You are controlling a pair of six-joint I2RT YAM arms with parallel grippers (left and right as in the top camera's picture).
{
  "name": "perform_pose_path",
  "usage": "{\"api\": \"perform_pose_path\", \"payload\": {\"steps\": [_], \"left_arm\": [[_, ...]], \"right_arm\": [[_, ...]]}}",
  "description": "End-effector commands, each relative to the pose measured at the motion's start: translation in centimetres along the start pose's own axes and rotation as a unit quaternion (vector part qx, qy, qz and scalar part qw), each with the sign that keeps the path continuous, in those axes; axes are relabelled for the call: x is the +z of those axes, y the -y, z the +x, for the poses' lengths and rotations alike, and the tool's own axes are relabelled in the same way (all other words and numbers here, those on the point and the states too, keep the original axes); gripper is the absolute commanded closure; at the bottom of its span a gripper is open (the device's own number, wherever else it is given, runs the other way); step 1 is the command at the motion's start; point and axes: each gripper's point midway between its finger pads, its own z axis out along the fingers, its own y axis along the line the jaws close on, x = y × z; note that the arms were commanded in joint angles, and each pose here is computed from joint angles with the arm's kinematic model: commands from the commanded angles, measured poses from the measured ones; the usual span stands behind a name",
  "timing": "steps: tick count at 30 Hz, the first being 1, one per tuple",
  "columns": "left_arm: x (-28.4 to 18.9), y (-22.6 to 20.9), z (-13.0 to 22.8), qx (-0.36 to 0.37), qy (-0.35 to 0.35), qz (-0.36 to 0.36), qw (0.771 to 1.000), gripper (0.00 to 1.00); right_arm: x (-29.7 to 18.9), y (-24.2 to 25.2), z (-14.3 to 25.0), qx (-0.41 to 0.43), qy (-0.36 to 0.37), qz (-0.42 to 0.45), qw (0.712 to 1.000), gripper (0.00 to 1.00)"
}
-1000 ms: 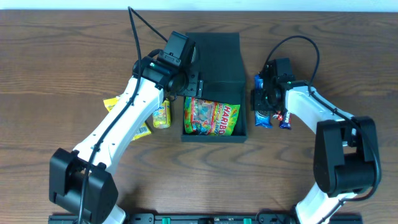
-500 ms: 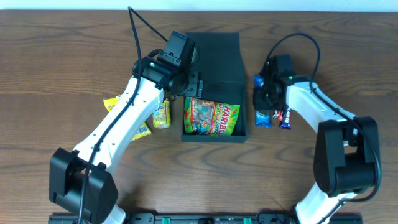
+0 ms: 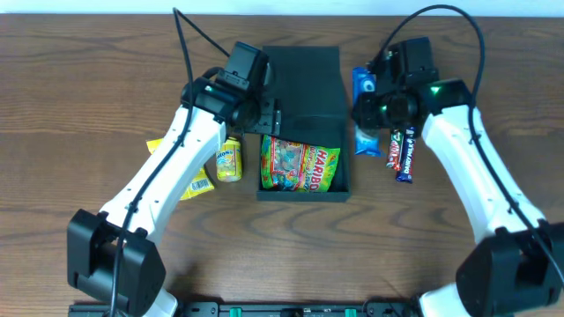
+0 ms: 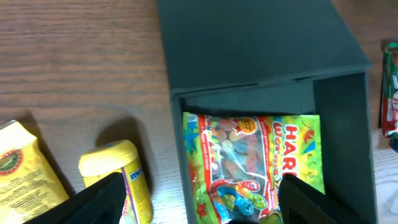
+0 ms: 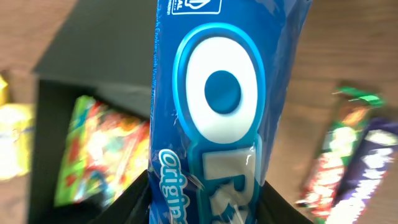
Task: Pack container
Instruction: 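Lift the Oreo pack with the right gripper into the box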
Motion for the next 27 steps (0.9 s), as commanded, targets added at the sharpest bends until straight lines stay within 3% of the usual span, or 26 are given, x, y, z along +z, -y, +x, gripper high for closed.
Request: {"api": "perform_pose_path", "payload": {"steps": [1,5,15,16,18,20,23,27], "left_arm": [[-1.0,-0.4,-0.3,0.003,0.010,0.001,1.000,0.20],[-1.1,-0.5,-0.2,0.002,0.009,0.001,1.000,0.20],[-1.1,-0.6,0.1,0.001,0.002,-0.002,1.000,0.20],[-1.1,-0.6,0.1,0.001,0.002,-0.002,1.000,0.20],[-1.1,-0.6,0.1,0.001,0.002,-0.002,1.000,0.20],[-1.1,-0.6,0.1,0.001,0.002,-0.002,1.000,0.20],[-1.1,-0.7,0.1,0.000,0.002,-0.002,1.000,0.20],[-1.1,-1.0,0.1,-0.002,0.001,-0.006,1.000,0.20]], "right_arm": [[0.8,-3.1,1.7,0.006,-0.027,-0.030,0.999,0.85],[2.5,-4.6,3.8,-0.006,-0.060,-0.024,0.998,0.85],[4.2,-3.1,5.6,0.028,-0.094,0.038,0.994,0.88],[4.2,-2.9,5.5,0.027,-0.092,0.046,0.994,0.84],[4.2,-2.6,5.3,0.024,-0.087,0.057,0.994,0.68],[4.2,-2.5,5.3,0.024,-0.087,0.058,0.994,0.41],[4.2,-2.6,5.2,0.024,-0.084,0.057,0.995,0.31],[4.2,-2.5,5.1,0.025,-0.083,0.057,0.995,0.28]]}}
